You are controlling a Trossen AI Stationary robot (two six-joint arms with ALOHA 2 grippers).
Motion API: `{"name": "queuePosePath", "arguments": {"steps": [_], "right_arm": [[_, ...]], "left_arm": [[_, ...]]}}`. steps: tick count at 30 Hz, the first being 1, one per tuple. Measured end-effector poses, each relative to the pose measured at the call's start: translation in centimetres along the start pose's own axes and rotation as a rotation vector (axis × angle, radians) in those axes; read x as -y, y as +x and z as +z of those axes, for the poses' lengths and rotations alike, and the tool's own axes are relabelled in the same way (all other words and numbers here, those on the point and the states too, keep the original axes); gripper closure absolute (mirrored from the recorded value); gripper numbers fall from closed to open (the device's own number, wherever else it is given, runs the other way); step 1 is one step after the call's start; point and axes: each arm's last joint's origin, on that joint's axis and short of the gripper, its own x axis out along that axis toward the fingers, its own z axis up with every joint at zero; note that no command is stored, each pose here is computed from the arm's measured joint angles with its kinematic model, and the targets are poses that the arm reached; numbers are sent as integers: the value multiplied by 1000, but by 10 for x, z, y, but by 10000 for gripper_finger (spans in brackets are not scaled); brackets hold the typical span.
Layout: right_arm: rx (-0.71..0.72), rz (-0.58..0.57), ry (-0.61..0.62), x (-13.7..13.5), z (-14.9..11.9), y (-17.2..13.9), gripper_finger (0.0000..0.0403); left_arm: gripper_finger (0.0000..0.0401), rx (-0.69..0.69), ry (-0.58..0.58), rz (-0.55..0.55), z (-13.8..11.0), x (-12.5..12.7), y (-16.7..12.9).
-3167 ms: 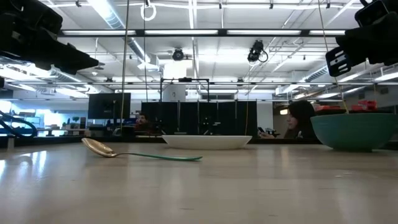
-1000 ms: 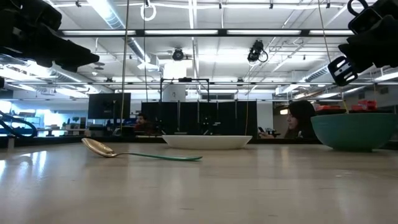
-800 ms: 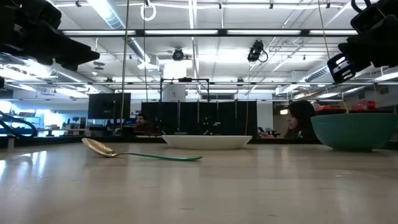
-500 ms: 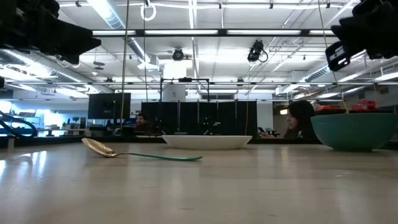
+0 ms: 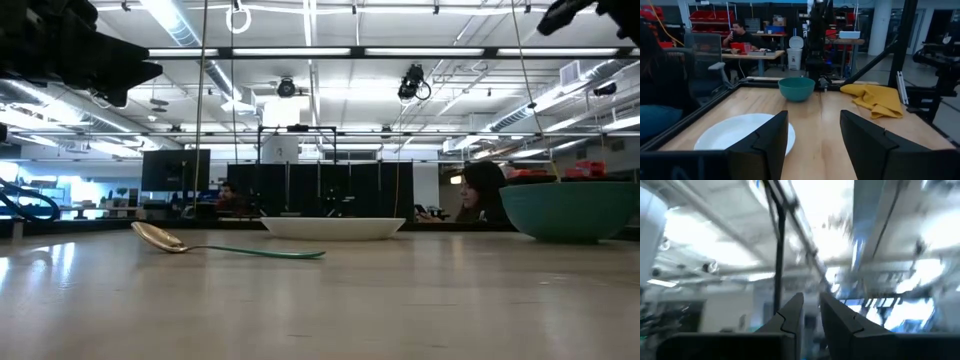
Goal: Set table place
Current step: Move the white plate to the middle of the table
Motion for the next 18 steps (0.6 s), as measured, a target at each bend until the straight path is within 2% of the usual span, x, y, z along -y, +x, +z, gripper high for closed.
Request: {"name": "queuePosePath", "arguments": {"steps": [3,6,10,14,18], "right_arm": [[87,-110,-72,2,14,2,331],[69,-239,-136,5,35,11,331],[-61,-411,-195,12,67,35,331],[-198,-613,-249,26,98,73,331],[-423,-807,-276,53,104,119,331]], "left_arm": [[213,0,-1,0,0,0,0],[214,0,-1,0,0,0,0],[215,0,-1,0,0,0,0],[217,1,-1,0,0,0,0],[218,0,0,0,0,0,0]]}}
